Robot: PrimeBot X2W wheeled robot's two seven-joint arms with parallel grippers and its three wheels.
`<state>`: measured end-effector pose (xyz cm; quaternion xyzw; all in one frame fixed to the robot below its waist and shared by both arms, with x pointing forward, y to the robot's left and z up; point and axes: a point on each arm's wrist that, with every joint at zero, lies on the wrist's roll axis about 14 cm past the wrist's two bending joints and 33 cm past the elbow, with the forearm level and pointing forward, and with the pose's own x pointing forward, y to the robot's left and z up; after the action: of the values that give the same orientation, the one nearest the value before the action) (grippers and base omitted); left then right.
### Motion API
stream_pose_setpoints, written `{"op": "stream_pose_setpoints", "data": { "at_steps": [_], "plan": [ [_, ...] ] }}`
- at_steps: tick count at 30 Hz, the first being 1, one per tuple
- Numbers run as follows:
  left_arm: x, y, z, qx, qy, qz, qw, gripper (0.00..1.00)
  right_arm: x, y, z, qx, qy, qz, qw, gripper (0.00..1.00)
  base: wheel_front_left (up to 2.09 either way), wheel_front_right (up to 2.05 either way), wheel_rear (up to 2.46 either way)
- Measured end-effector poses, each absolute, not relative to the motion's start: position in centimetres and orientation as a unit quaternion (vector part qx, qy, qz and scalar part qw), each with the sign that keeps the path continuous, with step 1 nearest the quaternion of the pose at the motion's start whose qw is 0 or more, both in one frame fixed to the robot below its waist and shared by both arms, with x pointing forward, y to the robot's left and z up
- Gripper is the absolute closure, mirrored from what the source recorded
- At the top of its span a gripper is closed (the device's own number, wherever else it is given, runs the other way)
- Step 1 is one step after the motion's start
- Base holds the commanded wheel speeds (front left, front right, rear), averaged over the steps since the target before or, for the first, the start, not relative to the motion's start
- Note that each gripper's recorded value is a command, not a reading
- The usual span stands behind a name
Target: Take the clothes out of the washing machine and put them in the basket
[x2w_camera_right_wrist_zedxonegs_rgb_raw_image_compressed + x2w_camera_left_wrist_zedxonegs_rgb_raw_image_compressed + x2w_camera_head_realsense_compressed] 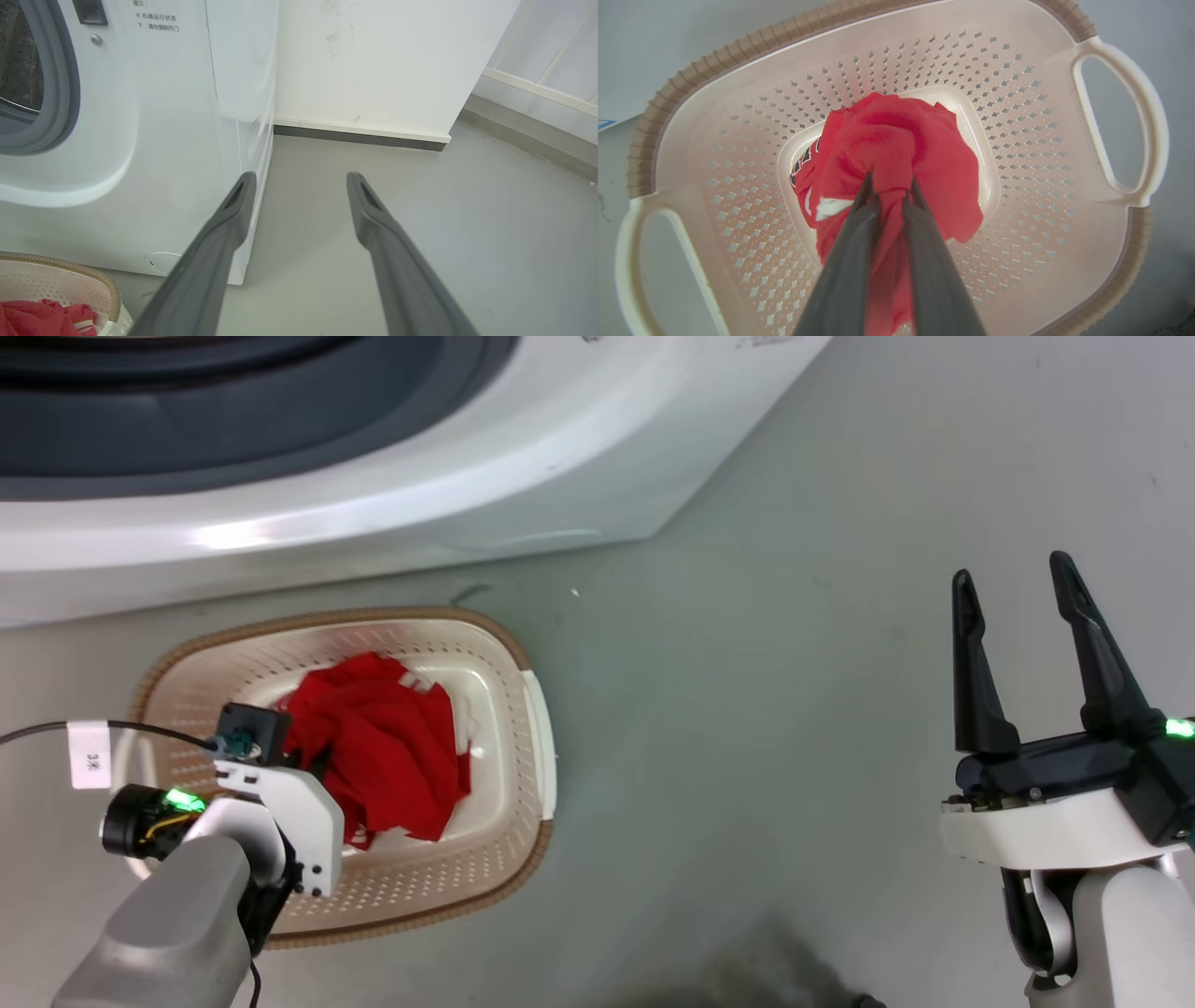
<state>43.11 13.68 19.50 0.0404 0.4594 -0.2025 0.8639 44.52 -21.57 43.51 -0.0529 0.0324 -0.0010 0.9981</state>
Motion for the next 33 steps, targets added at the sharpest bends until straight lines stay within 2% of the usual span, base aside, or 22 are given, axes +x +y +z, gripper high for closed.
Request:
{"op": "stream_pose_setpoints", "data": {
  "at_steps": [9,20,21,22,33],
  "plan": [
    [43.7,13.0,14.6,0.043,0.488,-0.188,0.851,1.00,44.7,-22.6,40.9,-0.063,0.065,-0.011,0.996,0.00,0.00,0.00,0.00],
    [43.5,12.4,11.6,0.036,0.508,-0.180,0.842,1.00,45.2,-22.8,38.9,-0.073,0.086,-0.009,0.994,0.00,0.00,0.00,0.00],
    [43.6,12.4,11.7,0.035,0.507,-0.178,0.843,0.60,45.2,-22.8,39.0,-0.073,0.085,-0.009,0.994,0.00,0.00,0.00,0.00],
    [43.6,12.4,11.7,0.036,0.507,-0.177,0.843,0.00,45.3,-22.8,39.1,-0.074,0.084,-0.009,0.994,0.00,0.00,0.00,0.00],
    [44.9,11.8,16.0,0.019,0.458,-0.164,0.874,0.00,45.3,-22.0,41.8,-0.071,0.051,-0.001,0.996,0.00,0.00,0.00,0.00]
  ]
}}
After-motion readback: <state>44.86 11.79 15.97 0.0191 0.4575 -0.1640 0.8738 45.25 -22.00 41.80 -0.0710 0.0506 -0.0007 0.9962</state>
